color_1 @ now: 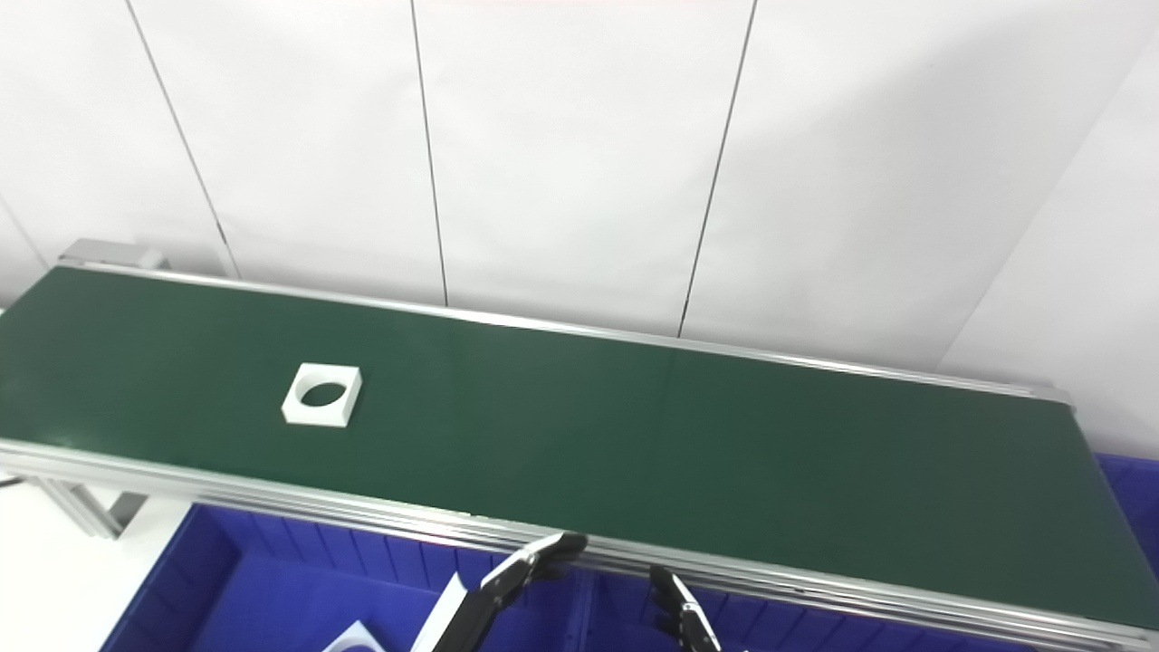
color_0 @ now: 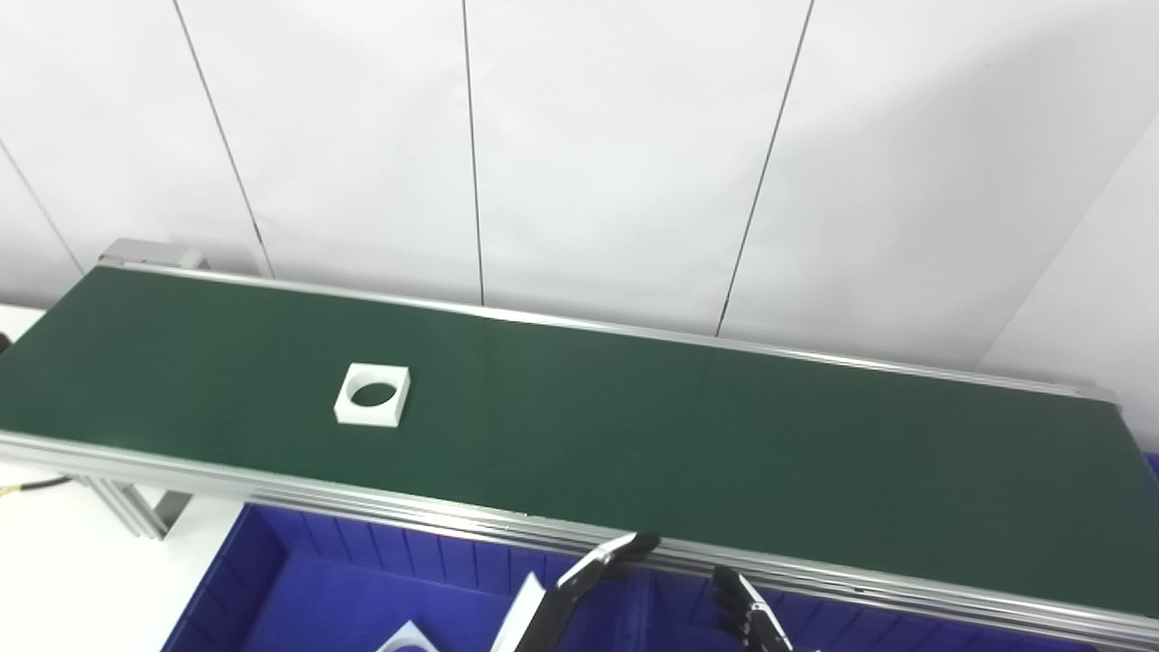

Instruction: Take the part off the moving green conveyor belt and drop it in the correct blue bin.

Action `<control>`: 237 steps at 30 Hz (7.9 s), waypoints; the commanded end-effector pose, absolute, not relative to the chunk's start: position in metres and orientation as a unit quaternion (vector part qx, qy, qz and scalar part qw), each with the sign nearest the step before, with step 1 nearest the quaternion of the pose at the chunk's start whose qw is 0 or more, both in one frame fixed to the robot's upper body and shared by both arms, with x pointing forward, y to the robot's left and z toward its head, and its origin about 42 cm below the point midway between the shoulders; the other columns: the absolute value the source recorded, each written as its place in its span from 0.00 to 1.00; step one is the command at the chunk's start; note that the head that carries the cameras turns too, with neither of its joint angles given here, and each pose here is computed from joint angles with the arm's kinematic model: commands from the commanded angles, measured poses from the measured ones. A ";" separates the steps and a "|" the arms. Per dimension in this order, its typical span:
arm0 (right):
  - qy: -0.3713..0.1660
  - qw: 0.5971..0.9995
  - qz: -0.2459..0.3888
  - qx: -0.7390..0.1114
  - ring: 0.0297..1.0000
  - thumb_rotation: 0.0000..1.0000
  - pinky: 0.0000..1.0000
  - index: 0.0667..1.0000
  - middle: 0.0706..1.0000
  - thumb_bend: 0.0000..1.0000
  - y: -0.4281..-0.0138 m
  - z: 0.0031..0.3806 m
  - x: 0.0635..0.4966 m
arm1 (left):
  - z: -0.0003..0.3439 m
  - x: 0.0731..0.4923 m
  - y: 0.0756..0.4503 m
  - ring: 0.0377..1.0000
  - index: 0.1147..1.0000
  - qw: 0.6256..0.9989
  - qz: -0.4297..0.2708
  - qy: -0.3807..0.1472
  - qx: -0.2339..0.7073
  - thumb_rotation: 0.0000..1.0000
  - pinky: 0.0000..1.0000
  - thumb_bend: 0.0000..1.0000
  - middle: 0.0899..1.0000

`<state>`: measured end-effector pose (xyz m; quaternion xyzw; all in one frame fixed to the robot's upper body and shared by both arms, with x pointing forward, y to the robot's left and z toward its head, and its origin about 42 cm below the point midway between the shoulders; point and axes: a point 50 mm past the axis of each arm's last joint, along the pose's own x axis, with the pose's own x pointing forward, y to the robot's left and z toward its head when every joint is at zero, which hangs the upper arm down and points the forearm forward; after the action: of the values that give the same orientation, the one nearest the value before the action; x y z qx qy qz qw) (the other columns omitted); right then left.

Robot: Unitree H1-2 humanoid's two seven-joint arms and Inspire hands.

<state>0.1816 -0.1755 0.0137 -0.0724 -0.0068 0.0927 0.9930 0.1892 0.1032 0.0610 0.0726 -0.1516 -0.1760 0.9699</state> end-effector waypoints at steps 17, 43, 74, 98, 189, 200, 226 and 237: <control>-0.045 0.992 0.096 -0.063 0.90 1.00 0.86 0.89 0.90 1.00 -0.166 0.021 0.193 | 0.158 0.271 0.136 0.80 0.83 0.918 -0.156 -0.344 0.121 0.74 0.79 0.90 0.81; -0.048 0.992 0.101 -0.054 0.89 0.98 0.84 0.88 0.90 1.00 -0.158 0.023 0.196 | 0.232 0.388 0.187 0.67 0.83 0.791 -0.207 -0.348 0.458 0.08 0.53 1.00 0.76; -0.053 0.991 0.107 -0.063 0.87 0.97 0.80 0.81 0.89 1.00 -0.153 0.023 0.195 | 0.218 0.473 0.199 0.80 0.77 0.694 -0.231 -0.254 0.633 0.16 0.81 1.00 0.79; -0.064 0.990 0.112 -0.063 0.87 0.96 0.81 0.81 0.89 0.99 -0.146 0.028 0.189 | 0.176 0.504 0.185 0.80 0.77 0.680 -0.262 -0.164 0.665 0.18 0.81 1.00 0.79; -0.123 0.984 0.127 -0.032 0.86 0.93 0.80 0.81 0.88 0.92 -0.188 0.068 0.225 | 0.255 0.280 0.273 0.44 0.40 0.735 -0.185 -0.187 0.625 0.00 0.43 0.52 0.46; -0.133 0.982 0.132 -0.024 0.86 0.90 0.80 0.81 0.89 0.91 -0.192 0.075 0.227 | 0.201 0.229 0.262 0.40 0.42 0.775 -0.150 -0.147 0.595 0.00 0.40 0.52 0.43; -0.137 0.981 0.133 -0.021 0.85 0.87 0.79 0.80 0.88 0.89 -0.186 0.077 0.224 | 0.056 0.212 0.193 0.44 0.41 0.800 -0.157 -0.118 0.568 0.00 0.44 0.52 0.45; -0.133 0.982 0.136 -0.019 0.85 0.86 0.80 0.79 0.88 0.88 -0.186 0.075 0.220 | 0.034 0.230 0.194 0.46 0.40 0.801 -0.128 -0.126 0.571 0.00 0.47 0.52 0.45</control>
<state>0.2184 -0.1880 0.0635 -0.0229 -0.0932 0.1348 0.9862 0.2217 0.1946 0.0245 0.5738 -0.1011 -0.1498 0.7988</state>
